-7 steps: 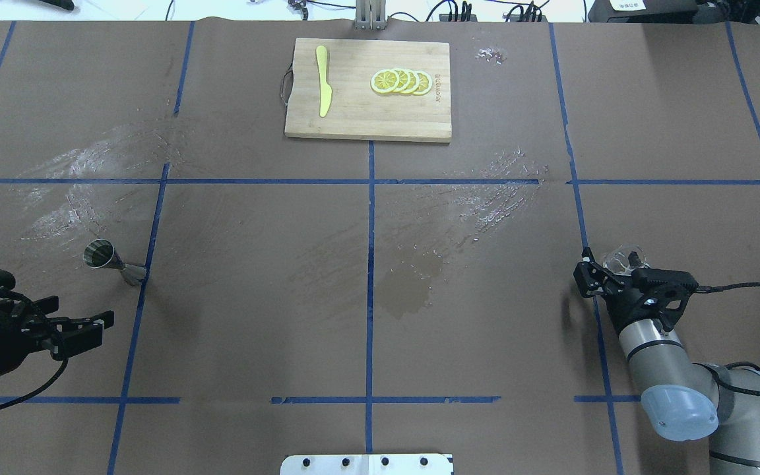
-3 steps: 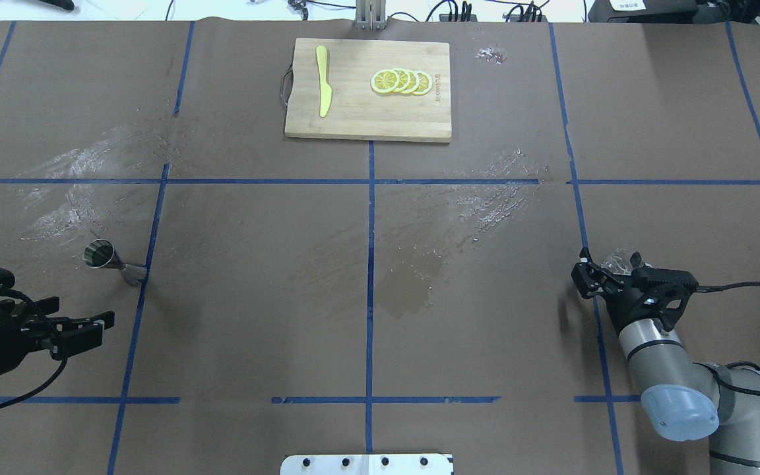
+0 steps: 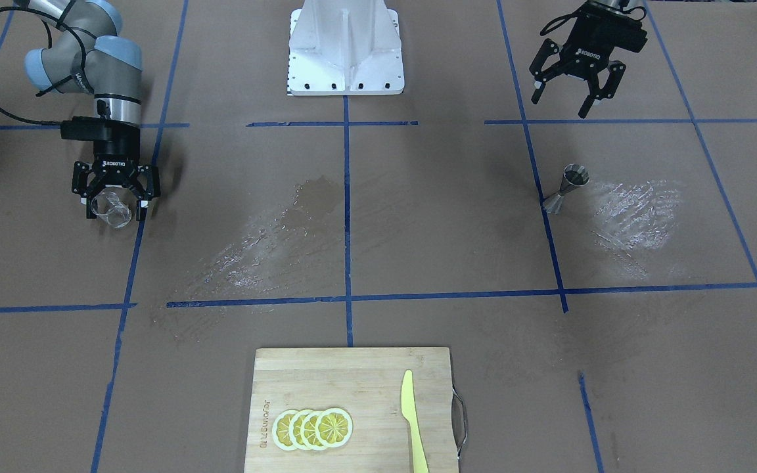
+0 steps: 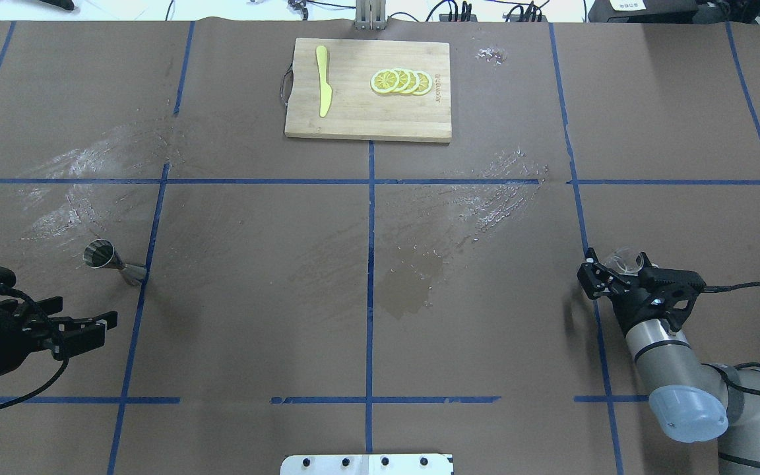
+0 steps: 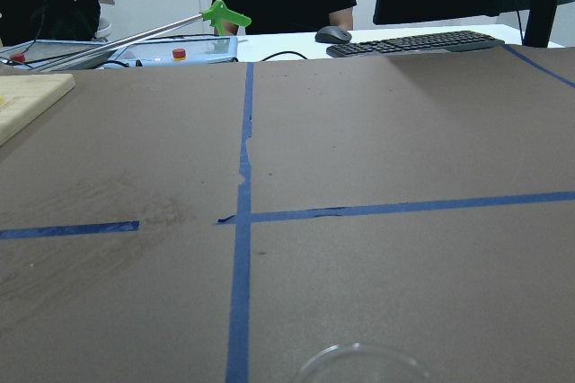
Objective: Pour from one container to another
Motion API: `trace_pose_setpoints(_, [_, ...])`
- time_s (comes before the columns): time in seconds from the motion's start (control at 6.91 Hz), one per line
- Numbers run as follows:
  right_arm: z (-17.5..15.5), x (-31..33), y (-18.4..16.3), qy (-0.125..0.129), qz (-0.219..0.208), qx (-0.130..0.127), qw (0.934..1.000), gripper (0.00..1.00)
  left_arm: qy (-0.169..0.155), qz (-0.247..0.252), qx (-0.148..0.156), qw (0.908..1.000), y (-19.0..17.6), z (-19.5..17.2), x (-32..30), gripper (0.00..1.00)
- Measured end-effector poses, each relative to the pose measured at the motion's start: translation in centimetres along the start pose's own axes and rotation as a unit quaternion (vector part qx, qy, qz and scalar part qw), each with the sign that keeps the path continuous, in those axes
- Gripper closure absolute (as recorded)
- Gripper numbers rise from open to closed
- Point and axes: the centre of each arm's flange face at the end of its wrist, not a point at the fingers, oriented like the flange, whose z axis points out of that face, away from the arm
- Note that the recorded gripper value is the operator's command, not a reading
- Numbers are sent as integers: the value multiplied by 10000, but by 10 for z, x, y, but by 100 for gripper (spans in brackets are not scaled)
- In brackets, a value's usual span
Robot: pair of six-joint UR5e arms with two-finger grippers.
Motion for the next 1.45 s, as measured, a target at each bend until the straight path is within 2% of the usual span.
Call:
trace_pose_setpoints(0.14, [-11, 3, -8, -60, 19, -58, 10000, 0, 41, -7, -33, 10000, 0, -1, 2, 0])
trace_pose_setpoints(0.43, [-47, -4, -21, -334, 88, -316, 9989, 0, 58, -19, -44, 10000, -2, -2, 2, 0])
trace_pose_setpoints(0.58, [-63, 1, -20, -423, 5, -530, 9977, 0, 74, -26, -53, 10000, -3, -3, 3, 0])
trace_pose_setpoints(0.72, [-82, 14, -22, -481, -137, -897, 9947, 0, 104, -44, -73, 9999, -4, -5, 3, 0])
trace_pose_setpoints(0.87, [-99, 24, -25, -533, -232, -1338, 9893, 0, 139, -78, -105, 9998, -9, -7, 2, 0])
trace_pose_setpoints(1.16, [-128, 28, -42, -643, -243, -2242, 9721, 0, 298, 76, -237, 9992, -37, -25, -9, 0])
trace_pose_setpoints(1.45, [-156, 15, -72, -552, -365, -2774, 9585, 0, 419, 402, -431, 9974, -76, -59, -33, 0])
